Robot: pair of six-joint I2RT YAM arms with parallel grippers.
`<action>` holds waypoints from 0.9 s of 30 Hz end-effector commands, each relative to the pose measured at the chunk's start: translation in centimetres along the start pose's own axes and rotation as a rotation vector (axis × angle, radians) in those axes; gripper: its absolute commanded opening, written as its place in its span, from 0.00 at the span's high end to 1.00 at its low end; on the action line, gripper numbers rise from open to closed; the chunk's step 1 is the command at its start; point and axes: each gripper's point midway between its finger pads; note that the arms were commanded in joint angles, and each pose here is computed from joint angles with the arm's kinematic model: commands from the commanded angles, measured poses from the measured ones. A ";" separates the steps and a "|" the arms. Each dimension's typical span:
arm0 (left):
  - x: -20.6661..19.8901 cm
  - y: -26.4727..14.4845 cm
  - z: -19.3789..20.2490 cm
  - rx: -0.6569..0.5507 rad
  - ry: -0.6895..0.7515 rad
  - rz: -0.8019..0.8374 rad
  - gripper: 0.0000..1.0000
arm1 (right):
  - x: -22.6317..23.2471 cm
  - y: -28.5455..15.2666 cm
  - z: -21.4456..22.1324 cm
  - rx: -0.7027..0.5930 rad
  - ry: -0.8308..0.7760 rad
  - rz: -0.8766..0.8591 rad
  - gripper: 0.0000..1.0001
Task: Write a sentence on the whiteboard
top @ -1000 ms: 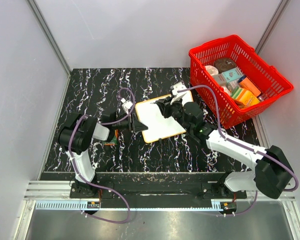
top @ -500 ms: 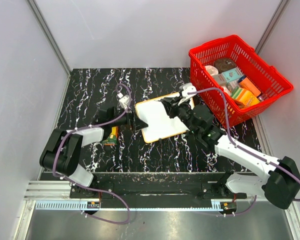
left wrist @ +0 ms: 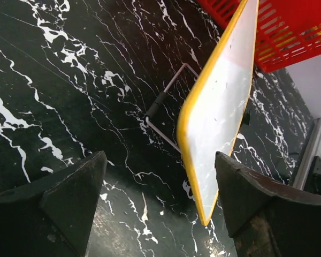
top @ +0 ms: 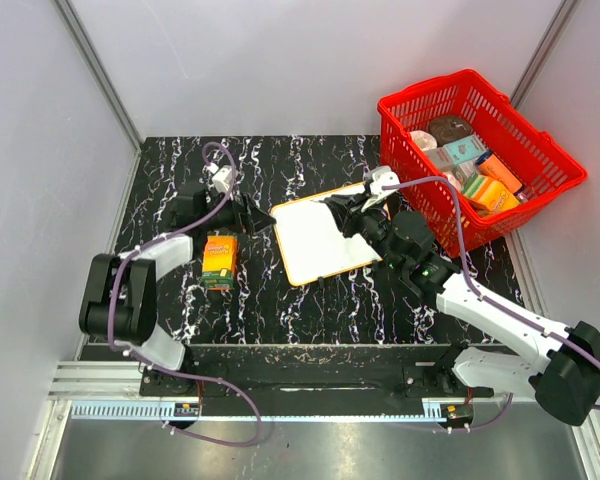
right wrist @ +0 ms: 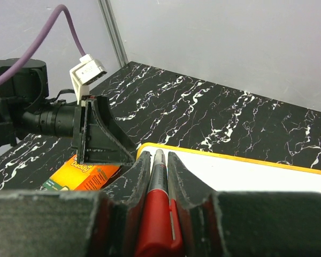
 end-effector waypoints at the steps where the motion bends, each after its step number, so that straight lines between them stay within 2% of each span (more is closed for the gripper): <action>1: -1.2 0.1 -1.7 -0.056 0.037 0.203 0.16 | 0.6 -0.2 -1.3 -0.020 0.001 -0.023 1.00; 3: -1.3 0.5 -1.0 -0.017 0.033 0.253 0.20 | 0.6 -0.2 -1.3 -0.015 0.001 -0.019 1.00; 8: -2.0 0.8 -1.4 -0.027 0.058 0.345 0.22 | 0.6 0.3 -0.9 -0.001 -0.001 -0.019 1.00; 12: -2.6 0.9 -2.0 -0.029 0.064 0.405 0.30 | 0.6 0.7 -0.3 0.014 0.000 -0.017 1.00; 14: -2.7 1.0 -2.5 -0.034 0.067 0.427 0.37 | 0.7 0.9 -0.3 0.017 0.000 -0.020 1.00; 21: -2.2 1.8 -3.1 -0.014 0.061 0.456 0.53 | 0.6 1.4 0.3 0.032 -0.001 -0.020 1.00; 22: -2.1 1.8 -3.0 -0.010 0.058 0.455 0.58 | 0.7 1.4 0.3 0.032 -0.001 -0.021 1.00; 25: -1.6 2.1 -2.6 0.018 0.049 0.436 0.62 | 0.7 1.5 0.3 0.032 -0.002 -0.020 1.00; 26: -1.3 2.2 -2.5 0.024 0.049 0.426 0.73 | 0.7 1.5 0.3 0.032 -0.002 -0.020 1.00; 27: -1.3 2.3 -2.7 0.027 0.053 0.422 0.76 | 0.7 1.6 0.3 0.032 -0.004 -0.020 1.00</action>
Point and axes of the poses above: each gripper's point midway between its finger pads, its own y axis out along the fingers, its own x axis along the line the jaws close on, z = x × y, and after that the axes turned 3 degrees about y, right-handed
